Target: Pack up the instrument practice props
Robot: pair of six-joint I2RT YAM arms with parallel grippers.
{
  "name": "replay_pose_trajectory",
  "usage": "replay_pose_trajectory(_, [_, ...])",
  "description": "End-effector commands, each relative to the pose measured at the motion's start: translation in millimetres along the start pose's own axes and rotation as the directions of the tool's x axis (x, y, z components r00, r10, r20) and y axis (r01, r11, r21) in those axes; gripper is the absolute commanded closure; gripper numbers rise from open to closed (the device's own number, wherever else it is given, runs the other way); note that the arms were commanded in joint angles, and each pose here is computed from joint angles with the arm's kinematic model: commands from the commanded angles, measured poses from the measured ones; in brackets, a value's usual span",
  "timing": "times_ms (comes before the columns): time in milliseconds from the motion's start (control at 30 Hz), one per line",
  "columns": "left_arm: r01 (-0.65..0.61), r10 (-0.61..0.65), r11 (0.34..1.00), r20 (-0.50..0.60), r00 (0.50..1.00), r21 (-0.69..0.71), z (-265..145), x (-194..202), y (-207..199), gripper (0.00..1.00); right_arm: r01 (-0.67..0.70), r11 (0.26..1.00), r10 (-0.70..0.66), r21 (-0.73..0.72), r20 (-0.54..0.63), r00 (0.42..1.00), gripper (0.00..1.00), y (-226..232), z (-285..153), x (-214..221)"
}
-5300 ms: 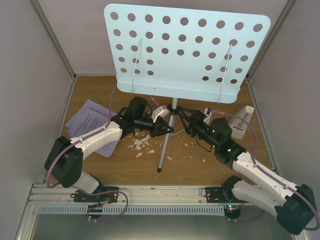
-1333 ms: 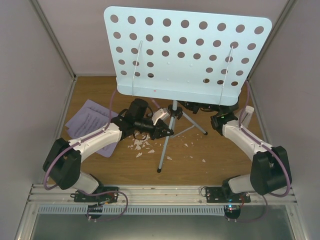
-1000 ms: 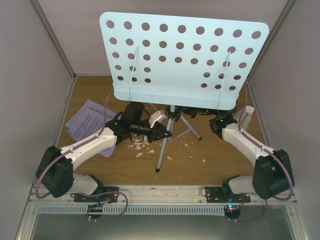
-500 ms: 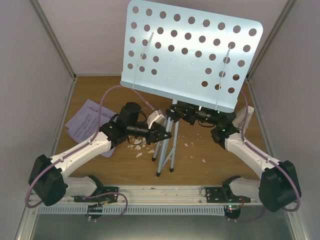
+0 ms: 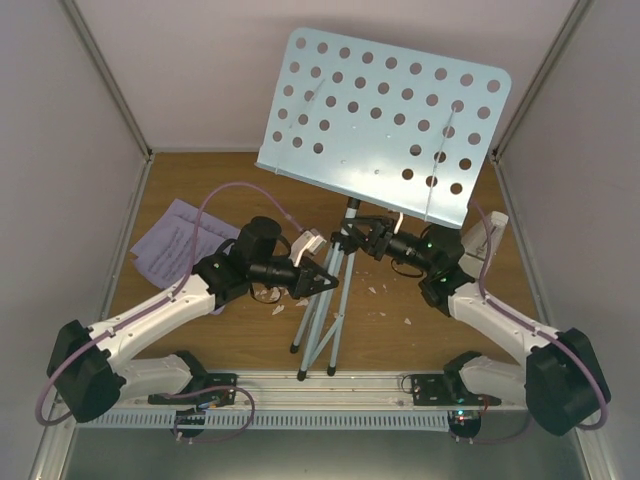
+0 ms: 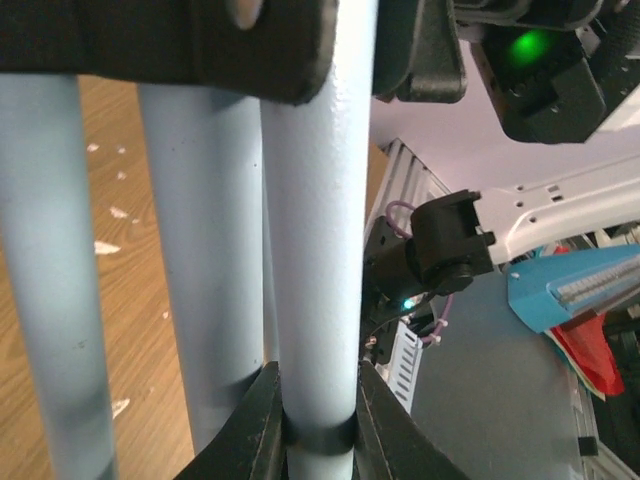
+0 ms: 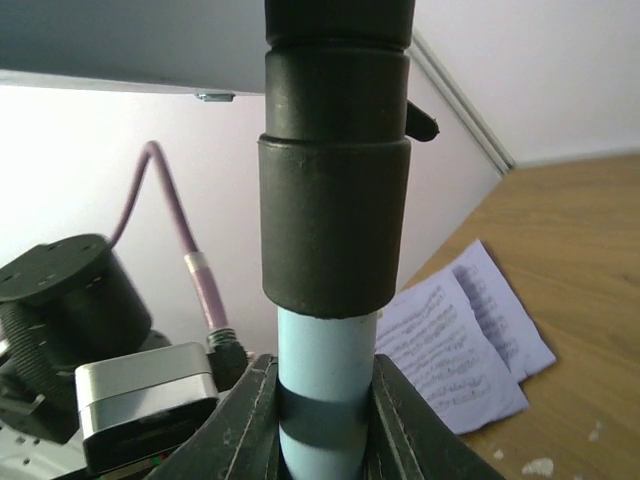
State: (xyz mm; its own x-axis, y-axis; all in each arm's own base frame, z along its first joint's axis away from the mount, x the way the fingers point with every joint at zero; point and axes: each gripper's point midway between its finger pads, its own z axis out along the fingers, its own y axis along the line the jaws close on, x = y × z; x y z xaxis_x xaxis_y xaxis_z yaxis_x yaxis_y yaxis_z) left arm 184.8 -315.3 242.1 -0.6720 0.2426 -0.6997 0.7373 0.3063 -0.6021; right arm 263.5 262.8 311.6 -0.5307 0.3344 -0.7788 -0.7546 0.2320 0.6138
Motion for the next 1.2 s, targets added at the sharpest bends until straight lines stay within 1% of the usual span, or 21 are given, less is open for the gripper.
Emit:
replay_pose_trajectory(0, [-0.235,0.197,0.97,0.367,0.909,0.062,-37.9,-88.6,-60.7,1.0,-0.082,0.994,0.079,0.075,0.034,0.996,0.99,-23.2,2.5,16.5])
replay_pose_trajectory(167, [-0.171,0.148,0.985,0.347,0.926,0.036,-28.0,-80.2,-42.7,1.0,-0.232,0.953,0.224,0.195,0.061,0.973,0.99,-62.2,2.7,33.3])
replay_pose_trajectory(367, [-0.124,0.12,0.992,0.321,0.939,-0.008,-11.5,-70.1,-19.4,1.0,-0.328,0.911,0.322,0.25,0.065,0.944,1.0,-91.1,4.4,55.9])
replay_pose_trajectory(633, [-0.072,0.097,0.992,0.27,0.958,-0.101,10.1,-54.1,14.8,1.0,-0.408,0.842,0.416,0.353,0.056,0.907,0.99,-130.1,2.4,91.2])
replay_pose_trajectory(733, [-0.051,0.079,0.992,0.249,0.965,-0.117,17.7,-46.7,25.0,1.0,-0.43,0.818,0.448,0.382,0.044,0.893,1.0,-141.8,2.4,104.7])
replay_pose_trajectory(933, [-0.041,0.067,0.988,0.182,0.981,-0.148,38.0,-28.8,42.2,1.0,-0.482,0.755,0.509,0.444,0.068,0.858,1.0,-163.8,-5.4,127.3])
replay_pose_trajectory(1000, [-0.043,0.069,0.986,0.16,0.985,-0.161,43.9,-22.7,46.3,0.96,-0.489,0.739,0.517,0.463,0.074,0.853,0.99,-169.7,-7.4,132.4])
replay_pose_trajectory(1033, [-0.045,0.071,0.984,0.148,0.986,-0.17,46.4,-19.4,48.4,0.92,-0.49,0.734,0.519,0.469,0.078,0.851,0.99,-172.0,-8.2,133.8])
replay_pose_trajectory(1167, [-0.061,0.083,0.979,0.106,0.991,-0.196,53.1,-7.2,53.4,0.68,-0.495,0.716,0.53,0.493,0.079,0.844,1.0,-180.3,-10.7,143.0])
